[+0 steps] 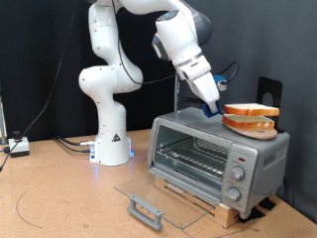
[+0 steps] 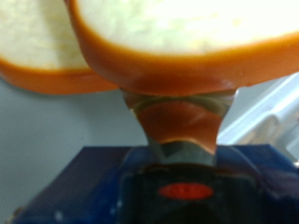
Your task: Make a piece of toast with the oven
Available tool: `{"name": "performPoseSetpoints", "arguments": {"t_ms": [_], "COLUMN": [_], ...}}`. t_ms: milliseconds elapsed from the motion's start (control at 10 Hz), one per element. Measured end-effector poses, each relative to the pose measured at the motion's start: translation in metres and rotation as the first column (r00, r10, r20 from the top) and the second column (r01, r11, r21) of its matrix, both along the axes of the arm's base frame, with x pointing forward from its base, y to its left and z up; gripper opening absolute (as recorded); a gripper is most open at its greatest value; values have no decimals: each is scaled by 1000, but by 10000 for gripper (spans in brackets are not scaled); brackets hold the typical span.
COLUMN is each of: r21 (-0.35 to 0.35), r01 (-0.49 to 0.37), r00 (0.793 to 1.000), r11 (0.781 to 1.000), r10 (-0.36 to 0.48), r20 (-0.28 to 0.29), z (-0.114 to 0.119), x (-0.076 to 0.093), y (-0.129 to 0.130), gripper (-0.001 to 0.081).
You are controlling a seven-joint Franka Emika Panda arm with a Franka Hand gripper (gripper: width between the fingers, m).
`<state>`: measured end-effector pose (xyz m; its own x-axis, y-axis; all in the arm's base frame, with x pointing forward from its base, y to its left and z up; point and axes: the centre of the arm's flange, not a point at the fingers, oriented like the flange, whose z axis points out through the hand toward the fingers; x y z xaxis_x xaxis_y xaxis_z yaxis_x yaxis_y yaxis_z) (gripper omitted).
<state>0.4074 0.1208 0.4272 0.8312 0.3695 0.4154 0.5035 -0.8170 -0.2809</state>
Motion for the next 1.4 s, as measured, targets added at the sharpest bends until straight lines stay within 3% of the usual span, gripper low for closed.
{"name": "performPoseSetpoints", "arguments": {"t_ms": [400,700,1100,1400], "r21": [22,58,117,64], "r01": [-2,54,172,189], "r00": [999,998,985,982], "r11": [1000,997,978,980], "r10": [3,-54,-168,-187], "r20": [-34,-15,-47,-27], "z": [14,14,13,10], "x": [-3,1,5,2], "y": [-25,-39,-109,-160], "gripper": [405,405,405,405]}}
